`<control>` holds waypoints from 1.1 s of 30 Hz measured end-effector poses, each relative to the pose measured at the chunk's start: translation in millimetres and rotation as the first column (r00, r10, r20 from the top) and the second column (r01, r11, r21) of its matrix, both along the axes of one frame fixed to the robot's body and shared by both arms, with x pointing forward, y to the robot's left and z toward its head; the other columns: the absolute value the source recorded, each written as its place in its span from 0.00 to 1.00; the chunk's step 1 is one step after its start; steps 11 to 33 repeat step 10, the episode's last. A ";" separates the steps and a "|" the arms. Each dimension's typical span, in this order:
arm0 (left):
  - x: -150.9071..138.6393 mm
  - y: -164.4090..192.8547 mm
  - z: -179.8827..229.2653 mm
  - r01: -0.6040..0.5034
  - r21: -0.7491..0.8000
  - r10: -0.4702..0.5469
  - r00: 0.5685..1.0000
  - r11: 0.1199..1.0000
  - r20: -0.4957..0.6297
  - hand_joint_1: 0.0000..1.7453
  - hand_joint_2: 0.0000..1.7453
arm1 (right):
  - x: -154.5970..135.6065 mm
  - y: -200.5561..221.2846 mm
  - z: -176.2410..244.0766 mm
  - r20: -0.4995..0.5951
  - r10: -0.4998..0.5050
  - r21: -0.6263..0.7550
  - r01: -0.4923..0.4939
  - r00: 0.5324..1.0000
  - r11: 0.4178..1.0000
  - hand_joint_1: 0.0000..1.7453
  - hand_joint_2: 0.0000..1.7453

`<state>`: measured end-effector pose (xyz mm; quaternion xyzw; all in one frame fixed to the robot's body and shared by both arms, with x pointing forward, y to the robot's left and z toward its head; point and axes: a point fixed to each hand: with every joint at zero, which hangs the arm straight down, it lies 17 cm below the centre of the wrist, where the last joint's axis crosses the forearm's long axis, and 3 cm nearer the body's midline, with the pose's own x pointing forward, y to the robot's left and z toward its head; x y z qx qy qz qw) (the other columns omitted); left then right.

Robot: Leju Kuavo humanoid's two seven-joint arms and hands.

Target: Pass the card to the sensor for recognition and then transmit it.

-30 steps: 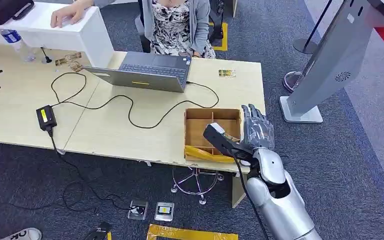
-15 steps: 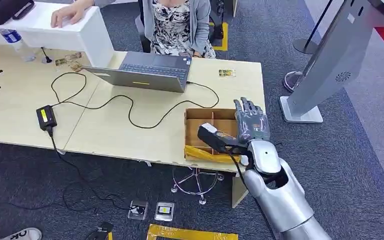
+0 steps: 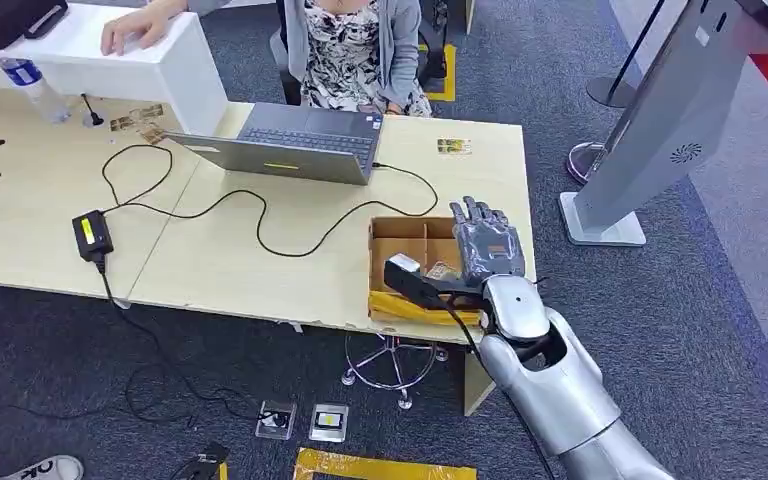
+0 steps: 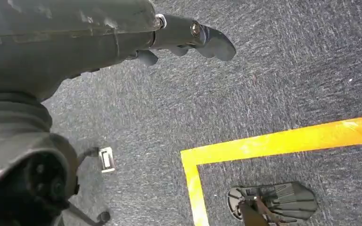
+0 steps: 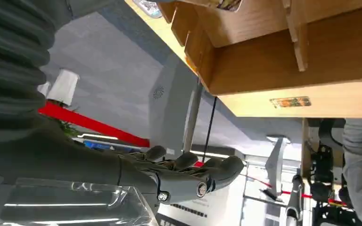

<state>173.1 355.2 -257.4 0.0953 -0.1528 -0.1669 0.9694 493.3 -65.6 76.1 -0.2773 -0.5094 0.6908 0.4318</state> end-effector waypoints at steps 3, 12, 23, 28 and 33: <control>-0.1 0.0 0.0 -0.001 -0.001 0.001 1.000 1.000 0.000 0.00 0.00 | -1.5 0.4 -3.6 -0.010 0.005 -0.011 -0.005 1.000 1.000 0.00 1.00; -0.5 0.1 -0.2 -0.003 0.000 0.003 1.000 1.000 -0.002 0.00 0.00 | -6.2 3.0 -8.9 -0.029 0.019 -0.026 -0.020 0.999 0.999 0.00 1.00; -0.5 0.1 -0.2 -0.003 0.000 0.003 1.000 1.000 -0.002 0.00 0.00 | -6.2 3.0 -8.9 -0.029 0.019 -0.026 -0.020 0.999 0.999 0.00 1.00; -0.5 0.1 -0.2 -0.003 0.000 0.003 1.000 1.000 -0.002 0.00 0.00 | -6.2 3.0 -8.9 -0.029 0.019 -0.026 -0.020 0.999 0.999 0.00 1.00; -0.5 0.1 -0.2 -0.003 0.000 0.003 1.000 1.000 -0.002 0.00 0.00 | -6.2 3.0 -8.9 -0.029 0.019 -0.026 -0.020 0.999 0.999 0.00 1.00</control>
